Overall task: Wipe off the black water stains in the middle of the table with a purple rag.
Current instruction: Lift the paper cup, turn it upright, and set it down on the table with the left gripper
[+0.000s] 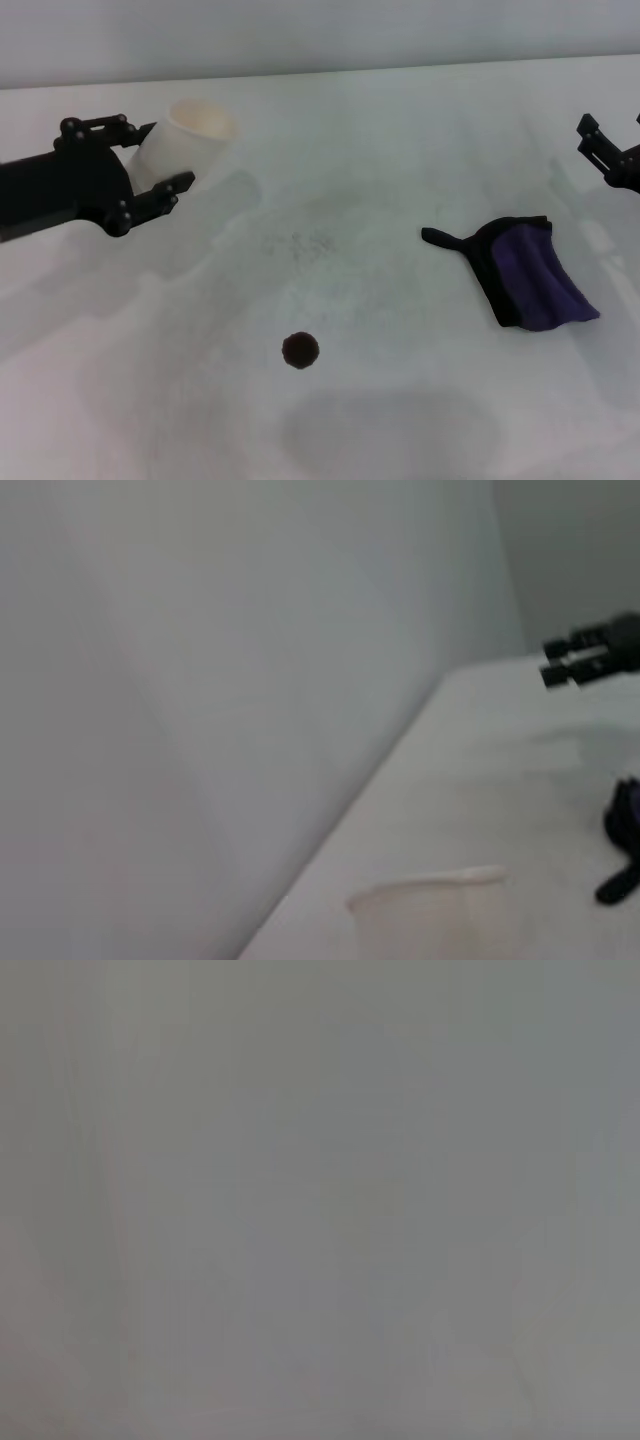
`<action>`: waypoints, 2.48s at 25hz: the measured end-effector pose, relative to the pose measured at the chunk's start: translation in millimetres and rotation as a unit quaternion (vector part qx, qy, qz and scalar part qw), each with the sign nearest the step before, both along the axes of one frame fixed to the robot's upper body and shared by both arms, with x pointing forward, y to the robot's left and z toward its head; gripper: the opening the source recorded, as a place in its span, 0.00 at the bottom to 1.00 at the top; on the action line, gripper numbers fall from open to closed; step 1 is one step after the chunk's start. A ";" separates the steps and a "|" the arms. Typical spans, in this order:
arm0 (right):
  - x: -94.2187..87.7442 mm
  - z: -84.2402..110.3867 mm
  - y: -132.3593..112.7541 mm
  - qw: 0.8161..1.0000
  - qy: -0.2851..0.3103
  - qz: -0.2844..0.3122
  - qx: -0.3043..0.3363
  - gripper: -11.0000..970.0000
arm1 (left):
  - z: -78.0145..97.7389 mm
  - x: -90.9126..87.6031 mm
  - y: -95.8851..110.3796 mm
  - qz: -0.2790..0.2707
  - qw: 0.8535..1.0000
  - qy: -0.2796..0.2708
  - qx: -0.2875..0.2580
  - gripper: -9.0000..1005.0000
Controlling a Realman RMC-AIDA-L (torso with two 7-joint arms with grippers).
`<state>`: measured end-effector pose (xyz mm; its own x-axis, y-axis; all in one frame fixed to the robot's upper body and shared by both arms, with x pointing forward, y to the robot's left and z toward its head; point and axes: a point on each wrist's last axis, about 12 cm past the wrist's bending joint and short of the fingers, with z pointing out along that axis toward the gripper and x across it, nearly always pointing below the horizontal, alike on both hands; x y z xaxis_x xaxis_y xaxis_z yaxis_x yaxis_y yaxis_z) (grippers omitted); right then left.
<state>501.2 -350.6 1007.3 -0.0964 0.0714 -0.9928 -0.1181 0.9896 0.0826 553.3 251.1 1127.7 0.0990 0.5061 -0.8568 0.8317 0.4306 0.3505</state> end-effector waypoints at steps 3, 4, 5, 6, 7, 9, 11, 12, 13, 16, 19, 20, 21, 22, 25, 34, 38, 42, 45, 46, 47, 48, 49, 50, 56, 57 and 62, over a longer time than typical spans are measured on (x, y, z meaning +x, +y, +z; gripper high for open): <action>0.8 1.3 -0.9 1.000 -0.003 0.000 -0.002 0.90 | -15.3 -2.2 3.6 0.014 0.999 0.004 -0.032 0.56; 1.0 1.6 -1.3 1.000 -0.004 0.000 -0.003 0.90 | -21.3 -3.3 5.0 0.022 0.999 0.007 -0.044 0.56; 0.7 1.8 -1.7 1.000 -0.005 0.000 -0.003 0.90 | -27.7 -4.9 6.4 0.029 0.998 0.011 -0.057 0.56; 0.3 1.9 -2.5 1.000 -0.005 -0.001 -0.004 0.90 | -33.3 -6.6 7.7 0.036 0.997 0.014 -0.068 0.56; -0.1 1.9 -3.1 1.000 -0.005 -0.001 -0.004 0.90 | -38.1 -8.3 8.8 0.041 0.996 0.018 -0.076 0.56; -0.5 1.8 -3.8 1.000 -0.005 -0.002 -0.005 0.90 | -52.3 -15.8 13.6 0.056 0.994 0.024 -0.091 0.56; -0.7 1.9 -4.3 1.000 -0.005 -0.002 -0.006 0.90 | -57.9 -20.1 16.4 0.063 0.993 0.025 -0.095 0.56; -0.7 2.0 -4.4 1.000 -0.005 -0.002 -0.007 0.90 | -62.6 -24.6 19.0 0.068 0.993 0.022 -0.098 0.56; -0.7 1.8 -4.5 1.000 -0.005 -0.002 -0.009 0.90 | -65.6 -27.5 20.4 0.071 0.992 0.019 -0.100 0.56; -0.7 1.5 -4.6 1.000 -0.004 -0.002 -0.015 0.90 | -78.9 -39.6 26.2 0.086 0.991 0.012 -0.103 0.56; -0.5 1.8 -4.6 1.000 -0.005 -0.002 -0.016 0.90 | -89.6 -48.0 30.8 0.105 0.988 0.016 -0.112 0.56; -0.1 2.1 -4.5 1.000 -0.006 -0.002 -0.016 0.90 | -92.9 -50.3 32.1 0.111 0.987 0.016 -0.114 0.56; 0.6 2.4 -4.2 1.000 -0.007 -0.002 -0.016 0.90 | -97.4 -53.6 33.9 0.120 0.986 0.015 -0.115 0.56; 1.3 2.8 -3.9 1.000 -0.007 -0.001 -0.016 0.90 | -101.7 -56.7 35.4 0.127 0.985 0.014 -0.115 0.56; 2.9 3.5 -2.9 1.000 -0.008 0.001 -0.016 0.90 | -109.5 -63.8 37.3 0.137 0.984 0.007 -0.118 0.56; 2.7 3.5 -3.1 1.000 -0.008 0.001 -0.017 0.90 | -126.0 -80.5 40.4 0.157 0.981 0.003 -0.118 0.55; 0.6 2.7 -4.0 1.000 -0.008 0.000 -0.017 0.90 | -129.8 -83.7 40.5 0.163 0.979 0.011 -0.120 0.55; -0.1 2.3 -4.4 1.000 -0.006 -0.001 -0.017 0.90 | -133.9 -86.0 40.4 0.169 0.978 0.022 -0.120 0.55; -0.1 2.2 -4.5 1.000 -0.006 -0.001 -0.017 0.90 | -136.7 -87.7 40.7 0.173 0.977 0.029 -0.119 0.55; -0.1 2.1 -4.5 1.000 -0.006 -0.001 -0.017 0.90 | -137.4 -87.9 40.9 0.175 0.977 0.029 -0.117 0.55; -0.2 2.0 -4.5 1.000 -0.006 -0.001 -0.017 0.90 | -138.3 -88.1 41.3 0.177 0.977 0.030 -0.114 0.55; -0.2 2.0 -4.5 1.000 -0.005 -0.002 -0.017 0.90 | -139.9 -88.6 42.0 0.180 0.977 0.033 -0.110 0.55; -0.2 1.9 -4.5 1.000 -0.005 -0.002 -0.017 0.90 | -141.1 -89.1 42.2 0.181 0.977 0.036 -0.106 0.55; -0.1 2.0 -4.5 1.000 -0.005 -0.002 -0.017 0.90 | -142.0 -89.5 42.2 0.182 0.977 0.037 -0.105 0.55; 0.8 2.2 -4.3 1.000 -0.005 -0.002 -0.017 0.90 | -145.0 -92.6 41.8 0.181 0.977 0.042 -0.101 0.57; 1.0 2.3 -4.2 1.000 -0.005 -0.001 -0.017 0.90 | -145.3 -93.5 42.0 0.181 0.978 0.040 -0.099 0.57; 2.0 2.8 -3.7 1.000 -0.006 0.000 -0.017 0.90 | -145.8 -95.1 42.4 0.187 0.977 0.034 -0.100 0.60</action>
